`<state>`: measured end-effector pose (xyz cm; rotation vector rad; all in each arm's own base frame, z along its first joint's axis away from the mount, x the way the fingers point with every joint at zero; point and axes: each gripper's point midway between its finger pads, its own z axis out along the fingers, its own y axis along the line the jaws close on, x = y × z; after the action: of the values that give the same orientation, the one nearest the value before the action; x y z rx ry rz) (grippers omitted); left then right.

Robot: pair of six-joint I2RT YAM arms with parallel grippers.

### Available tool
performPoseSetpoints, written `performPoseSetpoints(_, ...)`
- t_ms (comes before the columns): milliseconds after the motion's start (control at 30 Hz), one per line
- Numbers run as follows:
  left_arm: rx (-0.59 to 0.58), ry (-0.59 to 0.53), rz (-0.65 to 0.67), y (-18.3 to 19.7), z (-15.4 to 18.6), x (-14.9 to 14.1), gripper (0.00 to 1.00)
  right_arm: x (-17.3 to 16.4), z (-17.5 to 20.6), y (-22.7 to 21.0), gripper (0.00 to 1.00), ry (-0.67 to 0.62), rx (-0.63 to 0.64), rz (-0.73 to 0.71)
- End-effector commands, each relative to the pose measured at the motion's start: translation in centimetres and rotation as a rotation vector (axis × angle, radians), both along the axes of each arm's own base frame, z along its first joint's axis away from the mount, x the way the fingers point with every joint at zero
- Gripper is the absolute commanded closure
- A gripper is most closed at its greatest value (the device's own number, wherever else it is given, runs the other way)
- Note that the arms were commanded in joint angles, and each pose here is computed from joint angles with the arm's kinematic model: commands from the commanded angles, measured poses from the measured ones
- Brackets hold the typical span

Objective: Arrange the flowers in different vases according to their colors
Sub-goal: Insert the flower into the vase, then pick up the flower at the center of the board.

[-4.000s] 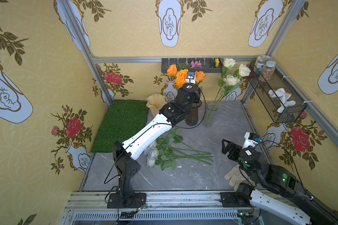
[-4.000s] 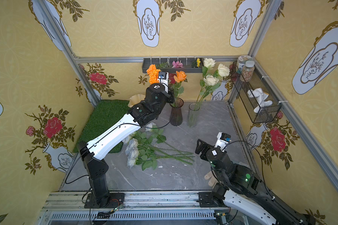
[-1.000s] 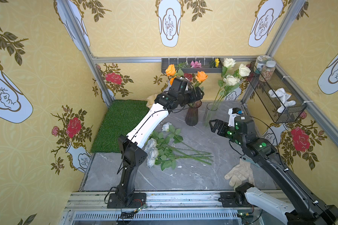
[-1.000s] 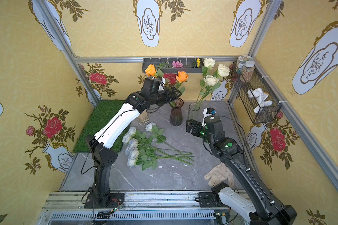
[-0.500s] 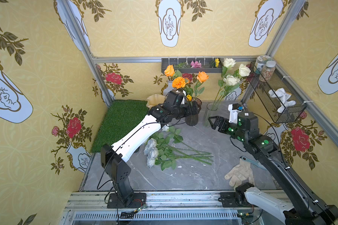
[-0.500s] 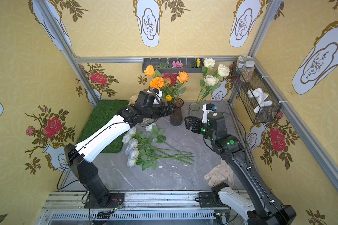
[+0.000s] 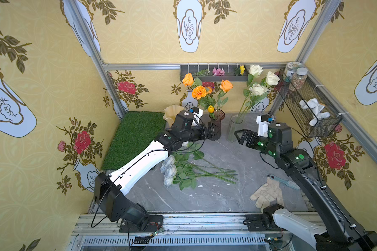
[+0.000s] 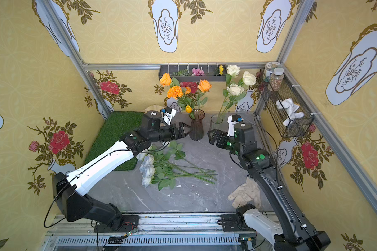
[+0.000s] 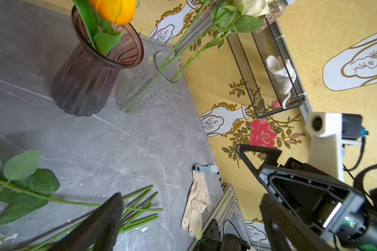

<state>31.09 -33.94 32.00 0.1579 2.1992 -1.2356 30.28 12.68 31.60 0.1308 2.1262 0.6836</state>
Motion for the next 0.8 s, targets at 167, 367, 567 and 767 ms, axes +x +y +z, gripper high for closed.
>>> performPoseSetpoints(167, -0.047, -0.052, 0.146, 6.5, -0.6, -4.3, 0.01, -1.1, -2.9, 2.5, 0.02, 0.096, -0.017, 0.175)
performPoseSetpoints(367, 0.012, -0.003, 0.376, 14.1, -6.6, -7.5, 0.02, -3.4, -8.0, 7.8, 0.03, 0.205, -0.125, 0.340)
performPoseSetpoints(567, -0.069, 0.034, 0.562, 18.5, -10.2, -8.9, 0.04, -5.6, -13.0, 13.3, 0.16, 0.296, -0.246, 0.498)
performPoseSetpoints(767, -0.170, 0.046, 0.748, 22.7, -11.2, -9.8, 0.06, -4.8, -16.5, 15.7, 0.27, 0.342, -0.319, 0.563)
